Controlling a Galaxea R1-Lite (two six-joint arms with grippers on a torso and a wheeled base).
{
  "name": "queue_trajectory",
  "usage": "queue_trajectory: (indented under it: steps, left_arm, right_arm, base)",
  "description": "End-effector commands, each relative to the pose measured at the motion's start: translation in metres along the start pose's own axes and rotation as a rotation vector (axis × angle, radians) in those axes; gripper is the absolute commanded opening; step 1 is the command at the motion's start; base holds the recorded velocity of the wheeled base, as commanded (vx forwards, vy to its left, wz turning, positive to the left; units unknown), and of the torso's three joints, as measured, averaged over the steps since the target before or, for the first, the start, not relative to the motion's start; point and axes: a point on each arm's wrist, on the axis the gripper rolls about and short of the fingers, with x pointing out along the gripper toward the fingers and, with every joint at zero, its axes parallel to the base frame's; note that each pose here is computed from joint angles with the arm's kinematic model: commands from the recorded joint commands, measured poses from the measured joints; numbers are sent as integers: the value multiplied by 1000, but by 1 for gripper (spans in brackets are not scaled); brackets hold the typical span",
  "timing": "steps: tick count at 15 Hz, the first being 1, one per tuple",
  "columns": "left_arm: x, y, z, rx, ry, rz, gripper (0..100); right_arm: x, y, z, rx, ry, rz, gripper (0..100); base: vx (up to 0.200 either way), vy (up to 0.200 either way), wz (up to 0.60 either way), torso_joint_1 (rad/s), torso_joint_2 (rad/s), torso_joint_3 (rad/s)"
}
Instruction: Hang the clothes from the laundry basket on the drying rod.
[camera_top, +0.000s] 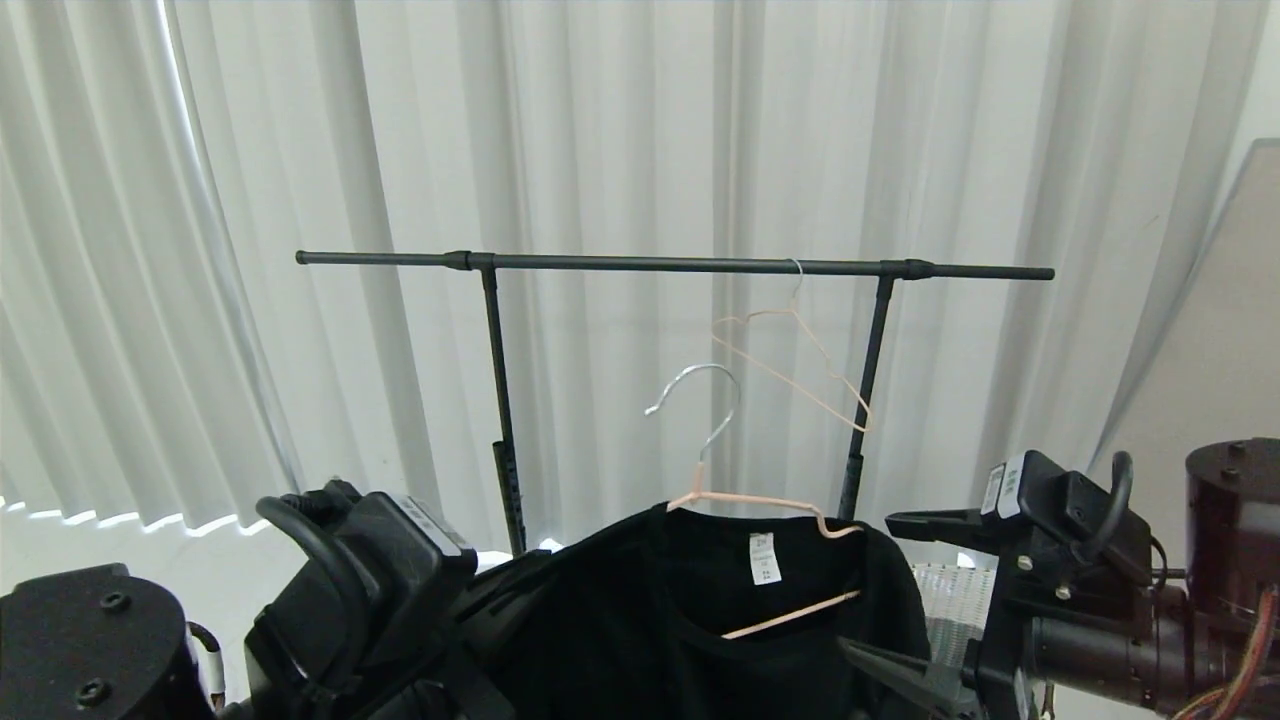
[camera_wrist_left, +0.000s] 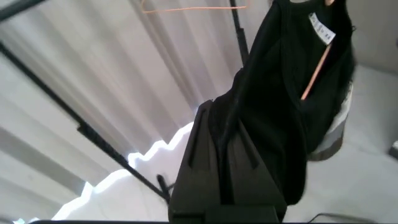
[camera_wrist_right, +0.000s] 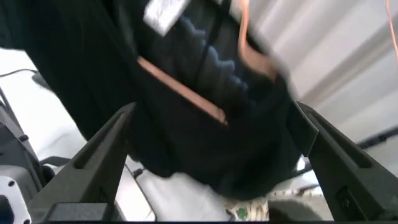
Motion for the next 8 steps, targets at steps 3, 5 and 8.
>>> queue_trajectory:
  steps: [3,5,8]
  left_arm:
    - [-2,-2,-1,47,-16,-69,0]
    - [-3,-3,1,94,-41,-125,0]
    - [-5,-4,1,181,-80,-206,0]
  right_arm:
    - [8,-4,16,-39,1,56,100]
    - [7,-3,19,-53,34,120,100]
    - [5,-1,21,-77,106,239,100]
  base:
    - [0,0,0,0,0,0]
    - [0,0,0,0,0,0]
    - [0,0,0,0,0,0]
